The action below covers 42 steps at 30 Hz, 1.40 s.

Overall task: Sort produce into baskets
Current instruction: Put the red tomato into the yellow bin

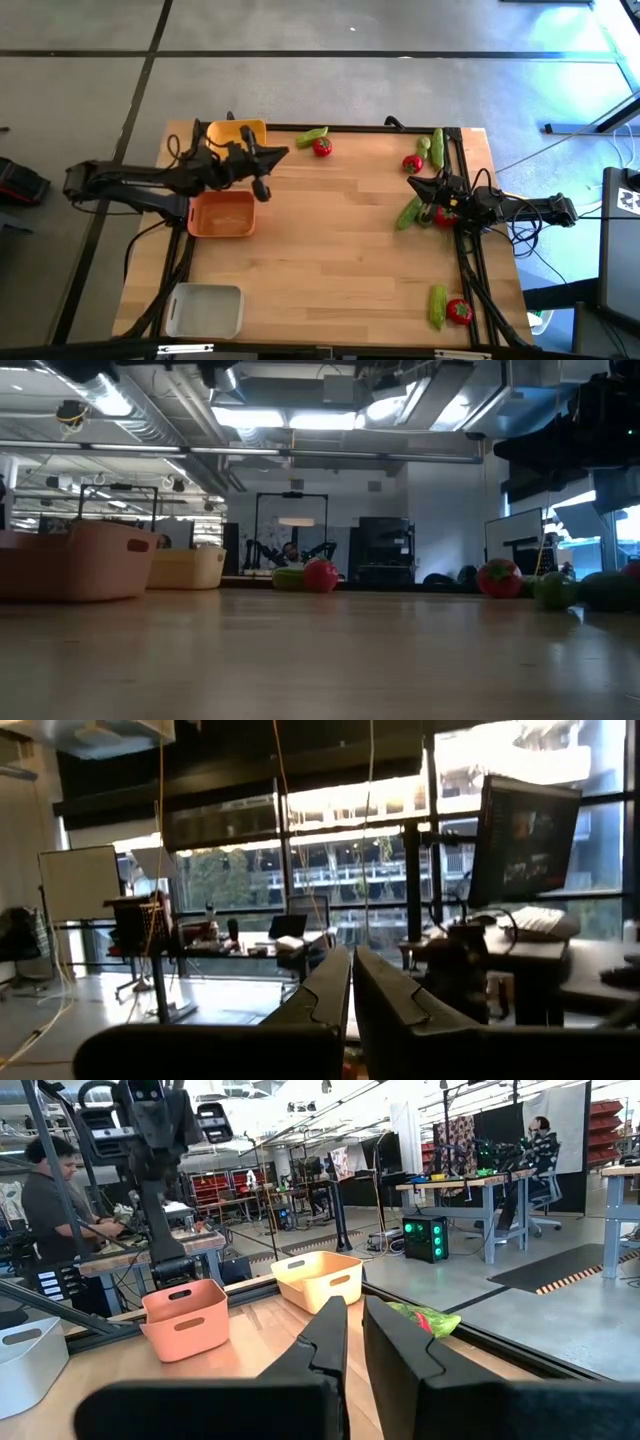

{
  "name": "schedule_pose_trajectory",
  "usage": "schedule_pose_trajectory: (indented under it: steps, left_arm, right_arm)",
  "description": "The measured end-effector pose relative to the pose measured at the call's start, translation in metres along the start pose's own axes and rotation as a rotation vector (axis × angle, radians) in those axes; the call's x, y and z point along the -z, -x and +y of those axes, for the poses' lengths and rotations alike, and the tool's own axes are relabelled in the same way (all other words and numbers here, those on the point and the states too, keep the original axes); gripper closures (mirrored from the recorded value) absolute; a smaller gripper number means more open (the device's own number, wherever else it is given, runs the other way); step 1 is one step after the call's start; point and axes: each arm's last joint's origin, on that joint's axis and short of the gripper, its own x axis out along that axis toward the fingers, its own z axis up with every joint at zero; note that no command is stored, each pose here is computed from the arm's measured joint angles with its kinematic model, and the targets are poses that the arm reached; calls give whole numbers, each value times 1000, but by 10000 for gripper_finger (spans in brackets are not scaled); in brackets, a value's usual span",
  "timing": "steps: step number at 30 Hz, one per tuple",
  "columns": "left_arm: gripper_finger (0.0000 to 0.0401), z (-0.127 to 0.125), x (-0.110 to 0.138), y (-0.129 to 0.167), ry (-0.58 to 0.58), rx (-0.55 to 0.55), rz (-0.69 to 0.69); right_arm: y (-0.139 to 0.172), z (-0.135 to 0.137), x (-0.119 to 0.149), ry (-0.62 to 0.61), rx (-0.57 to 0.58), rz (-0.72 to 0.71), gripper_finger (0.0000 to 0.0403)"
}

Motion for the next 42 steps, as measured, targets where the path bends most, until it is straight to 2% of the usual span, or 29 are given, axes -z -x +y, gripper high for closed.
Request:
schedule_pose_trajectory:
  steps: [5, 8, 14, 19, 29, 35, 42]
  left_arm:
    - [385, 3, 6, -15, 30, -27, -3]
    - [371, 5, 12, -23, 62, -44, 30]
    - [301, 9, 15, -48, 66, -69, 122]
    - [235, 13, 13, -72, 46, -82, 249]
    - [132, 41, 12, -118, 112, -188, 462]
    - [116, 56, 31, -136, 165, -251, 518]
    - [116, 61, 63, -140, 157, -274, 629]
  right_arm:
    - [0, 0, 0, 1, 0, 2, 368]
    - [0, 0, 1, 3, 0, 6, 368]
    - [0, 0, 1, 6, 1, 10, 368]
    - [0, 0, 2, 11, 1, 20, 368]
    - [0, 0, 2, 11, 1, 19, 368]
    - [0, 0, 2, 14, 1, 19, 368]
    - [0, 0, 3, 19, 2, 29, 368]
